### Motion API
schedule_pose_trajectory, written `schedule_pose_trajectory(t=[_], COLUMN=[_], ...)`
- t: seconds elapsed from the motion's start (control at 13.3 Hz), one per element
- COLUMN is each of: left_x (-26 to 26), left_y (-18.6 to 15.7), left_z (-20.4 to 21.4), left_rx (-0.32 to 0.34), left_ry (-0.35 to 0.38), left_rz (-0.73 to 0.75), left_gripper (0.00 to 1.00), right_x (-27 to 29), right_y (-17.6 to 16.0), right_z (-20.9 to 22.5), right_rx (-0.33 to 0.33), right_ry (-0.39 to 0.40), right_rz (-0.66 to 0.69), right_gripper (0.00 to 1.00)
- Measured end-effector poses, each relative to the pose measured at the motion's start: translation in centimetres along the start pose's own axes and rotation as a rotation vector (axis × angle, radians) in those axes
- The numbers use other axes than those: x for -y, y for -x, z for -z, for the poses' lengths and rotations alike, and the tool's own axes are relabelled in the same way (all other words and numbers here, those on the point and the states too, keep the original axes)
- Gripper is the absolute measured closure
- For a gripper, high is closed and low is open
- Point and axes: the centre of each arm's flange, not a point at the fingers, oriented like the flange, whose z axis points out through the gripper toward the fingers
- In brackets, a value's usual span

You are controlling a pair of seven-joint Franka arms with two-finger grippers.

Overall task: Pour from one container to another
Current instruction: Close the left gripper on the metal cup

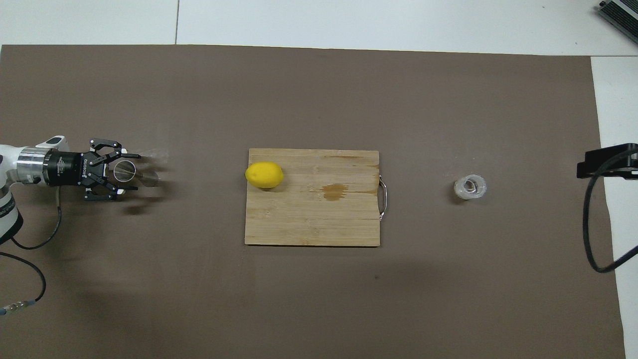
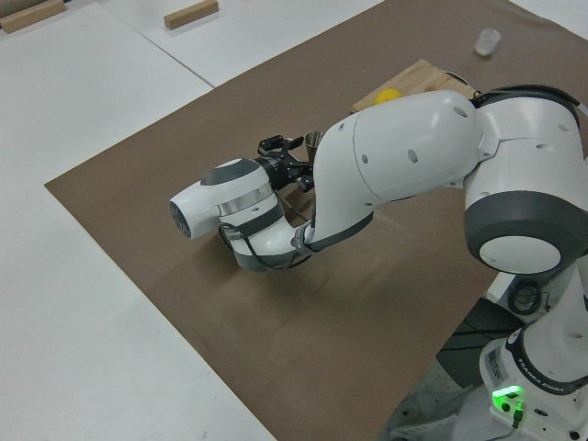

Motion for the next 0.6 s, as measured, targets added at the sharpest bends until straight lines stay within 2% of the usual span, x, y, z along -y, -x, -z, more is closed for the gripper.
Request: schedule_pose_trajectory(t=[0.08,0.15,0.3,0.6], left_x=[0.0,-0.01,-0.01,-0.01], left_y=[0.0,0.01,0.02,0.02], left_z=[-0.01,-0.04,-0.06,-0.06], left_rx=[0.0,0.001,0.001,0.001], left_ry=[0.0,-0.001,-0.001,-0.001], left_rz=[0.0,0.0,-0.001,-0.001], left_gripper=[0.33,0.38,0.37,0.43], right_x=[0.0,0.0,0.0,0.0], right_y=[0.0,0.0,0.0,0.0], right_z=[0.0,0.0,0.0,0.0], right_rx=[0.0,0.0,0.0,0.0], right_ry=[0.0,0.0,0.0,0.0], right_rz=[0.0,0.0,0.0,0.0], right_gripper=[0.0,0.0,0.0,0.0])
